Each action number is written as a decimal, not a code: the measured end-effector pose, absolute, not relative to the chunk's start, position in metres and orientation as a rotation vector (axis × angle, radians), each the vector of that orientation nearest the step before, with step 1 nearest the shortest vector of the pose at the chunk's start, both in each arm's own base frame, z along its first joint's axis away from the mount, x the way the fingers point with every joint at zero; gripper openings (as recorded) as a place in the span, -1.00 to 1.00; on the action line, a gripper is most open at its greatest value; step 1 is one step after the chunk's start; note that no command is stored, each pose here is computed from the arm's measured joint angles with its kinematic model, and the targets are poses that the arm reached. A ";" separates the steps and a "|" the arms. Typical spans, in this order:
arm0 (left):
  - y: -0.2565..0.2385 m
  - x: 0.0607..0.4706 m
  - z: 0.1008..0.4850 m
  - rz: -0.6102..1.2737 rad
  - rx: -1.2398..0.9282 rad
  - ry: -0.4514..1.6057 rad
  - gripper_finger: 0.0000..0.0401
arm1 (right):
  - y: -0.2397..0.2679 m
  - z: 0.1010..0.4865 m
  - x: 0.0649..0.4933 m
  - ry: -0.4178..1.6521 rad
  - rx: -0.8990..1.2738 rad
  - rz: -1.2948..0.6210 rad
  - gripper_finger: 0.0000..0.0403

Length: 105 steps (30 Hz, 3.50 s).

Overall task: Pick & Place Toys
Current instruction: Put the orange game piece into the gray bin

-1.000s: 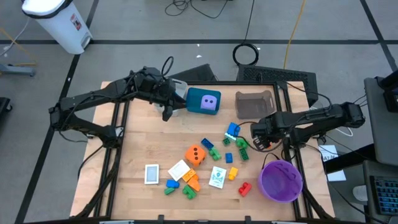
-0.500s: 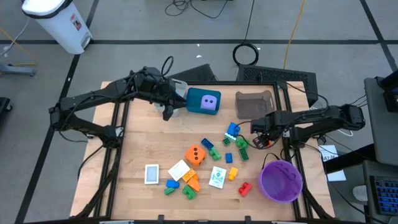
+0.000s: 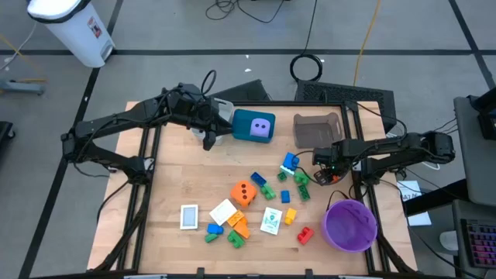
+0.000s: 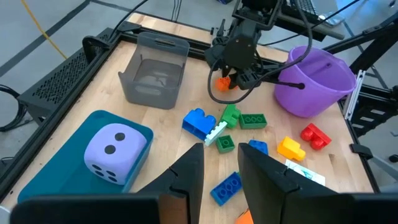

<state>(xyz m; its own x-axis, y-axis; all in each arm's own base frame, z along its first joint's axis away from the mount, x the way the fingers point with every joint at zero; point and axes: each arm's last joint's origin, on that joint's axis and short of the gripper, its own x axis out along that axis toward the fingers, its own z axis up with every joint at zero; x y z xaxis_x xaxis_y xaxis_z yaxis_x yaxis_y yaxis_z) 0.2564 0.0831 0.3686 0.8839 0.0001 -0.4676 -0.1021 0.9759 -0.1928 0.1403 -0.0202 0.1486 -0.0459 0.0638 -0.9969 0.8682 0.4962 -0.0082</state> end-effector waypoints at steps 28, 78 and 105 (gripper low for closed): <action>0.084 0.258 0.372 0.060 -0.226 0.445 -0.46 | -0.030 0.196 0.199 0.894 0.886 -0.483 -0.31; 0.100 0.379 0.308 -0.183 -0.582 0.177 0.25 | -0.056 0.295 0.230 -0.110 0.734 -0.110 -0.31; 0.104 0.383 0.299 -0.172 -0.588 0.189 -0.08 | -0.057 0.294 0.233 -0.124 0.730 -0.084 -0.31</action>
<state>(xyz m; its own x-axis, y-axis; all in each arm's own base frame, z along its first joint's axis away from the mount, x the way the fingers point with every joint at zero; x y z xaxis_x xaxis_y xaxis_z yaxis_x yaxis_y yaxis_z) 0.3832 0.1040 0.2994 0.9684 -0.2144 -0.1276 0.1069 0.8187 -0.5642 0.2335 -0.0566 0.2941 0.9893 -0.1194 0.0840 0.0327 0.7424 0.6691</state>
